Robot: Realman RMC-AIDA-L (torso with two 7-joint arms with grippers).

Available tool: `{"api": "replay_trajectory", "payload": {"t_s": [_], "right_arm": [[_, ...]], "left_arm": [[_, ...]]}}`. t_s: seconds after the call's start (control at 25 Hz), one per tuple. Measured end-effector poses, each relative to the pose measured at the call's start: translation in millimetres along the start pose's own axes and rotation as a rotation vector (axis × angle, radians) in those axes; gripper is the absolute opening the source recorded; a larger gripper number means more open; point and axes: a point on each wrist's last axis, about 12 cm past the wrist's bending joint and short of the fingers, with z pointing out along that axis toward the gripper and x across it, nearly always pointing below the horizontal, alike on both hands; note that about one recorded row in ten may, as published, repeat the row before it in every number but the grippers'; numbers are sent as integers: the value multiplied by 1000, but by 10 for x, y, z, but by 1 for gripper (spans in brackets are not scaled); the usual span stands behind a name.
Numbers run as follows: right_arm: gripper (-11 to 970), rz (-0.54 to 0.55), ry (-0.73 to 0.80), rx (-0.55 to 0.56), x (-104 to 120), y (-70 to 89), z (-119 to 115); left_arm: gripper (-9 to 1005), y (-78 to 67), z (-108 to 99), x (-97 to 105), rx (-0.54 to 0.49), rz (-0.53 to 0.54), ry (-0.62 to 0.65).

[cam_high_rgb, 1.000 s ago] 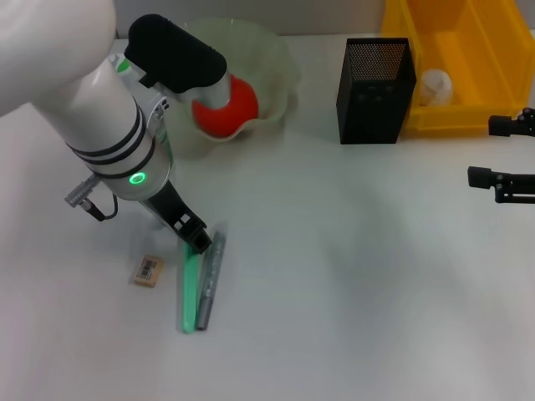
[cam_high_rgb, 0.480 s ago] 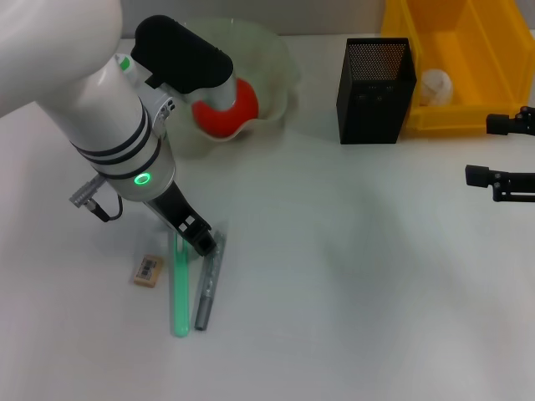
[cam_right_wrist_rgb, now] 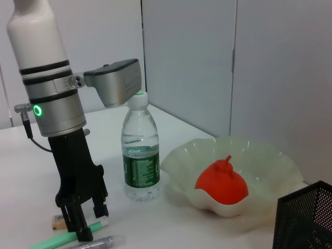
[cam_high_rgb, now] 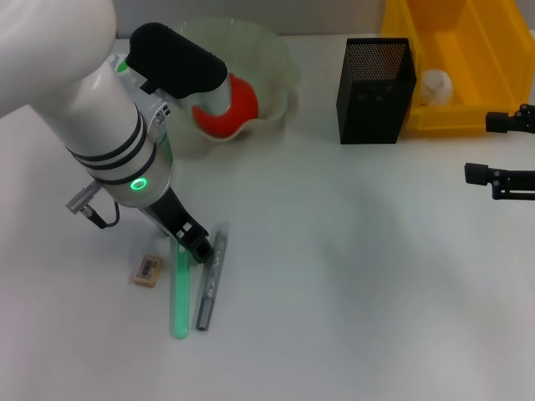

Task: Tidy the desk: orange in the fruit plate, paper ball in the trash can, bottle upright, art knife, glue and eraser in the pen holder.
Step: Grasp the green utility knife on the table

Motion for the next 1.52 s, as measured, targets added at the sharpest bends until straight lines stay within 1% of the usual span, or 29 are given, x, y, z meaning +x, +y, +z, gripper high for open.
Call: {"api": "replay_trajectory", "payload": {"t_s": [0.24,0.48,0.68,0.92,1.12,1.16,1.52], "right_arm": [[799,-1,0,7,-5,-13,7],[799,-3,1,11,-7,-18,4],[798,-1,1,11,-10,-19,5],[798,-1,0,10,-16,-16,5],[798,-1,0,11,-16,-16,5],[798,0,0,12,-15,-17,5],[797,2,0,12,-11,-16,7]], "left_arm": [[541,2,-10,12,13,-11,6],[515,-39,-56,-23,25,1,-14],[494,-42,-34,-7,24,4,-1],[258,-49,-27,-15,19,11,-1],[184,-73,-41,-31,26,20,-2],[215,-83,-52,-38,30,23,-5],[337,-96,-71,-52,51,15,-13]]}}
